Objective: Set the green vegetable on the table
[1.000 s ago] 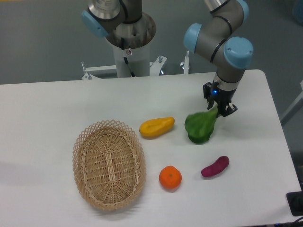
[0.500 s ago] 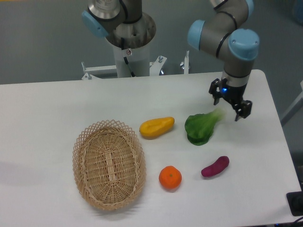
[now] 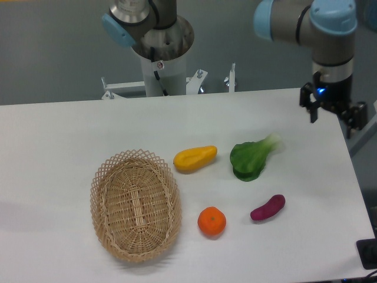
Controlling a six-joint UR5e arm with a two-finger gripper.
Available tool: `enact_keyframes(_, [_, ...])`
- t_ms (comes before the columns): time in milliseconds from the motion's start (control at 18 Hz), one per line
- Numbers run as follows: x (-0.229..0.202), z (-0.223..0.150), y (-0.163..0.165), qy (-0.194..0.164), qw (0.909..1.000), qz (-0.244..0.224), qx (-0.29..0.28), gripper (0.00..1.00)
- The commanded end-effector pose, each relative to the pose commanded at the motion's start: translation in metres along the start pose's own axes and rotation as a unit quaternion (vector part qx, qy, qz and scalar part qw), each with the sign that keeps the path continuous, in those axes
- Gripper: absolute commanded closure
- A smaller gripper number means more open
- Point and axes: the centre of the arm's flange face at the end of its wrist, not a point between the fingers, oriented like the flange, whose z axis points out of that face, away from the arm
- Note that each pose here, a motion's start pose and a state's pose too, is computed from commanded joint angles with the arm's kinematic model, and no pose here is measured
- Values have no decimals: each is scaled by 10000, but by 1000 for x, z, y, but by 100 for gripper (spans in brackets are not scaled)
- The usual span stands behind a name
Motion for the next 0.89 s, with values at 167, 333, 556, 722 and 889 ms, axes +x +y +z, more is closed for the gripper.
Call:
enact_keyframes(167, [-3,-3,26,171,9998,93,75,0])
enact_keyframes(333, [-5,-2,48,157,9987,472,94,0])
enact_keyframes(556, [-4,0,75,141,9987,342,351,0])
enact_keyframes(722, [-4,1,78,147,9986,373,346,0])
enact_keyframes(889, [-2,2,76,161,9985,386,355,0])
